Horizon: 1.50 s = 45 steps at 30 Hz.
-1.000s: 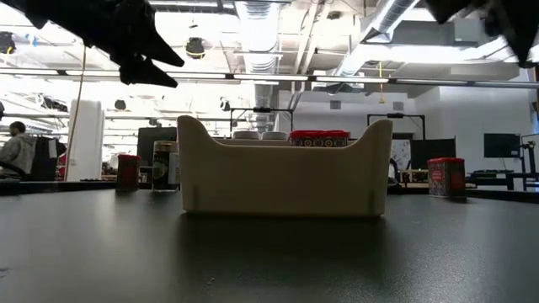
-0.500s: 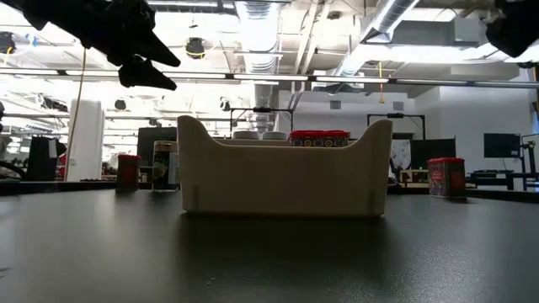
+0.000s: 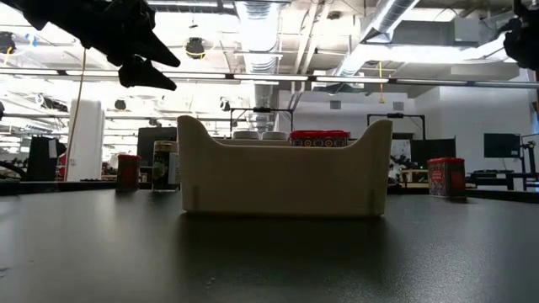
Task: Sort spices by type
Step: Put the white seasoning bottle into the black transparent bin in front of the other white seasoning bottle
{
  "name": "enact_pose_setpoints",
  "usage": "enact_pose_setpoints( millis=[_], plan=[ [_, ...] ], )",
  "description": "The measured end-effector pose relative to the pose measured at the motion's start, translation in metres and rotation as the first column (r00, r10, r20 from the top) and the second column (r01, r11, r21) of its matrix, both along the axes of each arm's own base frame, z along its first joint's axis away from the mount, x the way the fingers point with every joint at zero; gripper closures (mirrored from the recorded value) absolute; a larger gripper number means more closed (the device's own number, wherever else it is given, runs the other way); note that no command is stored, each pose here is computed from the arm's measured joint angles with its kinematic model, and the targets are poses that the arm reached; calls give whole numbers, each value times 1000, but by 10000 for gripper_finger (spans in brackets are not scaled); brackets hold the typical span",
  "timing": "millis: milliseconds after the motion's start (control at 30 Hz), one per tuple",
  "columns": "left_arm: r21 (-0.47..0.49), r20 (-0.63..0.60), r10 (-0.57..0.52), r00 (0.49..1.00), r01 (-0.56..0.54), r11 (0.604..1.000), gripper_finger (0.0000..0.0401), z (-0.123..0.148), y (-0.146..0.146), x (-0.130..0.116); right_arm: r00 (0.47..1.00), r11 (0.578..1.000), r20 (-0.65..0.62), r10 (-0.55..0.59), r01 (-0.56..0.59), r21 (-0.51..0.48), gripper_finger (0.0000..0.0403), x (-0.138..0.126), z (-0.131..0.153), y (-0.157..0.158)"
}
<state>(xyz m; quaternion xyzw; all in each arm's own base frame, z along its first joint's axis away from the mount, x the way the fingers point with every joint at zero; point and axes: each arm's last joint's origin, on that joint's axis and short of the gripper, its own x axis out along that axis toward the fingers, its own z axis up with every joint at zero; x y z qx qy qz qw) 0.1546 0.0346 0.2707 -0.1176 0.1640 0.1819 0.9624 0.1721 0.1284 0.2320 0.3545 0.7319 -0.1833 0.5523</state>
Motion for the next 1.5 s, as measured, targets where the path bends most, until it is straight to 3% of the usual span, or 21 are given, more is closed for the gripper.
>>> enact_pose_setpoints(
  millis=[433,633,867,1500],
  plan=[
    [0,1,2,1000,-2,1000,49,0,0,0,995,1000,-96,17,-15,16,129,-7,-6,10],
    [1,1,3,1000,-3,1000,49,0,0,0,992,997,-120,46,-38,70,129,-9,-28,18],
    [-12,6,8,1000,-8,1000,49,0,0,0,985,997,-160,72,-65,45,129,-12,-46,24],
    [-21,9,12,1000,-12,1000,49,0,0,0,995,1000,-98,6,-3,24,183,-13,-30,21]
  ],
)
